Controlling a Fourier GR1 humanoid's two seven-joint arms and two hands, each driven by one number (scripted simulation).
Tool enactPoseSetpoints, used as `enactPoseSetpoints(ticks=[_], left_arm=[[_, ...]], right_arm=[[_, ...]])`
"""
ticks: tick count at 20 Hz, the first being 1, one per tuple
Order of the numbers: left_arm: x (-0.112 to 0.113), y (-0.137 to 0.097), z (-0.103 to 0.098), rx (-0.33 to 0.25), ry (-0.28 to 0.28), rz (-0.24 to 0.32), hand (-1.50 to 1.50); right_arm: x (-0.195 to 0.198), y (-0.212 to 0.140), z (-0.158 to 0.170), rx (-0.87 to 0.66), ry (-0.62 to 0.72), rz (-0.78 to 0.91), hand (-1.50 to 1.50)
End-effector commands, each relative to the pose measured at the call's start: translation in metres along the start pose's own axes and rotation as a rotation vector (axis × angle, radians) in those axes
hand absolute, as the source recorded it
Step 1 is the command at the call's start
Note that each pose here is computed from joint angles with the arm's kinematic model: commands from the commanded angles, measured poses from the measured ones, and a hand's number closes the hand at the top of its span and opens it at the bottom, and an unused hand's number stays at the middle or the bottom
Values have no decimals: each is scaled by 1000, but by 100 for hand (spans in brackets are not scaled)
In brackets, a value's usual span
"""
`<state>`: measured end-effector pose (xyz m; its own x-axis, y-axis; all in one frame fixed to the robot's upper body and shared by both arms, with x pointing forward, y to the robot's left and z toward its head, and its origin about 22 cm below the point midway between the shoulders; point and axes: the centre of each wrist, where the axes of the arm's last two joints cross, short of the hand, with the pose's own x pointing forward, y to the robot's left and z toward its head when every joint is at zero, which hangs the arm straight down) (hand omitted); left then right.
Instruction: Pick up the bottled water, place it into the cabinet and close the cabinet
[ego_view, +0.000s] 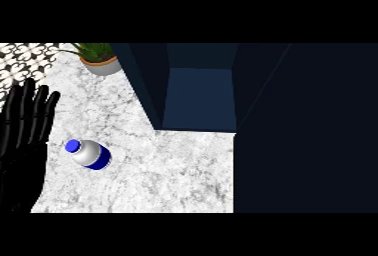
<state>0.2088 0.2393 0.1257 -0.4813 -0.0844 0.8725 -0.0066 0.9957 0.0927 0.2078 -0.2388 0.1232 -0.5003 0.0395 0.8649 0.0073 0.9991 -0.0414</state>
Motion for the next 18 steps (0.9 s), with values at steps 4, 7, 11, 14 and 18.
enactPoseSetpoints(ticks=[4, 7, 11, 14, 18], left_arm=[[15, 66, 21, -17, -43, 13, -150], [-15, 72, 41, -14, 118, 206, -150], [8, 103, 56, -37, 132, 235, -150], [16, 99, 45, -40, 153, 249, -150], [37, 105, 65, -28, 179, 253, -150]], right_arm=[[30, 5, 34, 29, 11, 39, -150], [16, 13, 33, 213, 88, -61, -150], [30, 15, 45, 231, 84, -77, -150], [64, 34, 47, 225, 100, -101, -150], [71, 44, 54, 230, 96, -73, -150]])
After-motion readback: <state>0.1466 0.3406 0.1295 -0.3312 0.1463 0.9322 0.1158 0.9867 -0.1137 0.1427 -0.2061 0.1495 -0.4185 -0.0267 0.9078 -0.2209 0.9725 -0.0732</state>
